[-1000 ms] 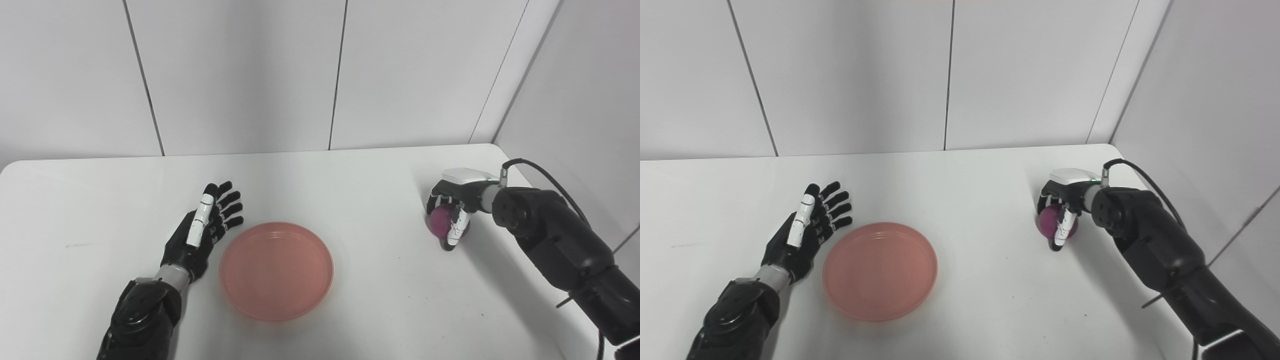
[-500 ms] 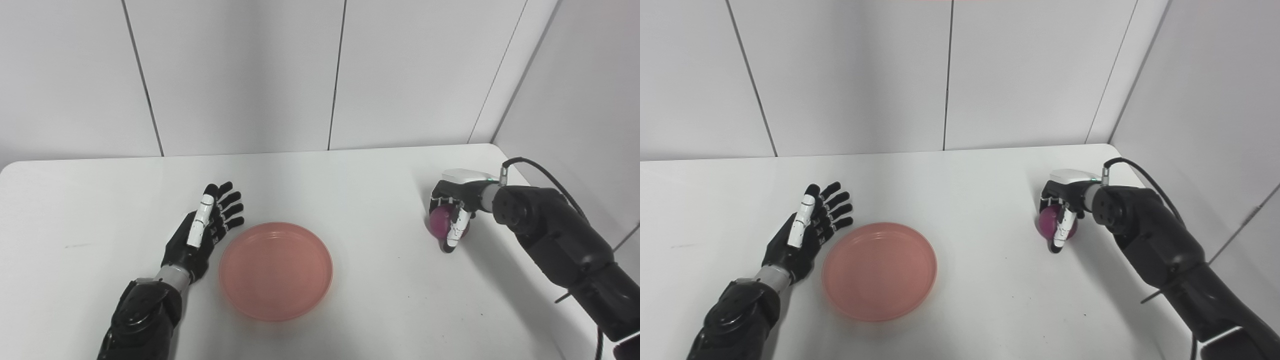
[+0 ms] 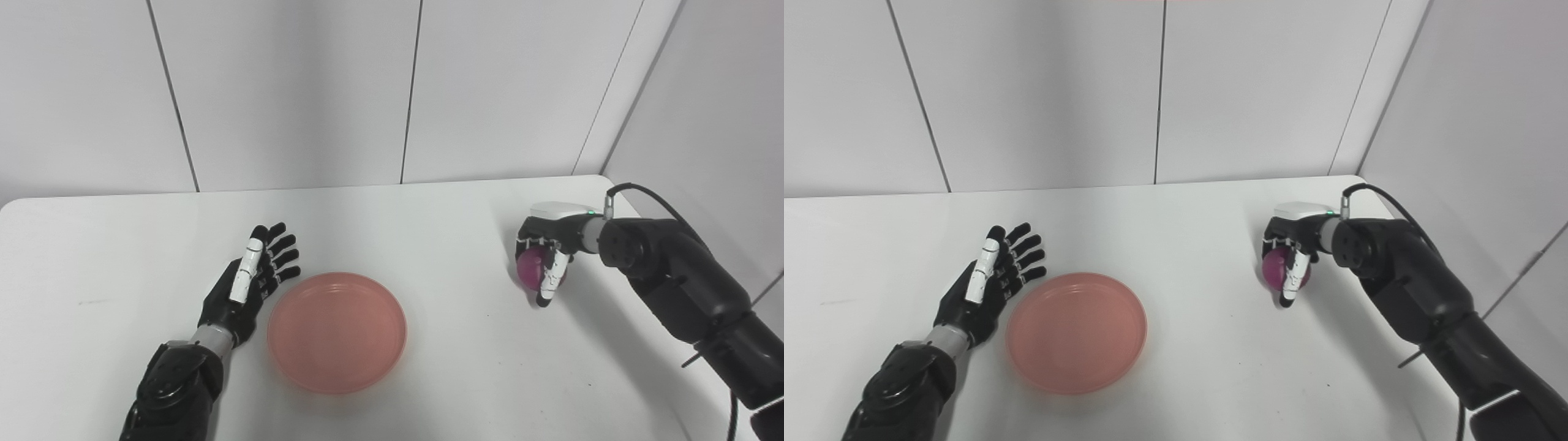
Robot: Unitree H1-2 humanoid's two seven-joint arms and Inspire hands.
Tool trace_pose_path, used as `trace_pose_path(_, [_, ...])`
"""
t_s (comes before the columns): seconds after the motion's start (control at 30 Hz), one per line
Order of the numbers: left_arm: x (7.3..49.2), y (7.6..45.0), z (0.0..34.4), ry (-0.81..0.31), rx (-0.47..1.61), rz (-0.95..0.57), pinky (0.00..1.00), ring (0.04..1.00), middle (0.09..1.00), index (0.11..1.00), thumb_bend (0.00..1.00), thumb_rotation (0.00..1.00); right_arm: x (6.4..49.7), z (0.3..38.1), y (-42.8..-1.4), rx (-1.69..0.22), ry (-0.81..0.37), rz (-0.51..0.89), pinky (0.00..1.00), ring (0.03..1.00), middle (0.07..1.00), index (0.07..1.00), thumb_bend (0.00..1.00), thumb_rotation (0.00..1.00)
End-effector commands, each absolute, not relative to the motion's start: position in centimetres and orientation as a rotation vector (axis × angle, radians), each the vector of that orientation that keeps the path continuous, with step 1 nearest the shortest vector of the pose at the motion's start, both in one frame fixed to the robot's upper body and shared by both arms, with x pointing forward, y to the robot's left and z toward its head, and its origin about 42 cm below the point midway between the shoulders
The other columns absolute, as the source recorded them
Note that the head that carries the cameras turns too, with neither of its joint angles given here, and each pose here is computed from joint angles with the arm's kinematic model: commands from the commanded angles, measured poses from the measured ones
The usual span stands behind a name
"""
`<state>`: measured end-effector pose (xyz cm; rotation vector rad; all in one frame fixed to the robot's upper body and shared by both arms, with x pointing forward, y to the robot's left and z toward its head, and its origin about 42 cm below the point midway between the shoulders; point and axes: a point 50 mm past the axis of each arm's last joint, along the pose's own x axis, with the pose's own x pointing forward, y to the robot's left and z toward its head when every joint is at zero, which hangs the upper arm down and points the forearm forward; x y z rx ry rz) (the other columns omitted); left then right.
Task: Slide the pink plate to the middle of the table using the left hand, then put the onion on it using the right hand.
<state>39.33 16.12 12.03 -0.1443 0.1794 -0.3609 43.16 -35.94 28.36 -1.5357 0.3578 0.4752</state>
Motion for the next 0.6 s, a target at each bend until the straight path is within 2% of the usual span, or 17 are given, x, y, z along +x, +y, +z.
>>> trace_pose_path(0.0, [36.4, 16.0, 6.3, 0.438, -0.156, -0.349, 0.82, 0.891, 0.913, 0.904, 0.68, 0.94, 43.8, 33.5, -35.2, -1.595, 0.233, 0.426, 0.27, 0.37, 0.45, 0.533, 0.52, 0.0])
trace_pose_path(0.57, [36.1, 15.1, 6.2, 0.436, -0.161, -0.353, 0.83, 0.895, 0.921, 0.908, 0.67, 0.94, 43.0, 39.0, -28.6, -1.655, -0.079, 0.492, 0.29, 0.36, 0.437, 0.527, 0.53, 0.0])
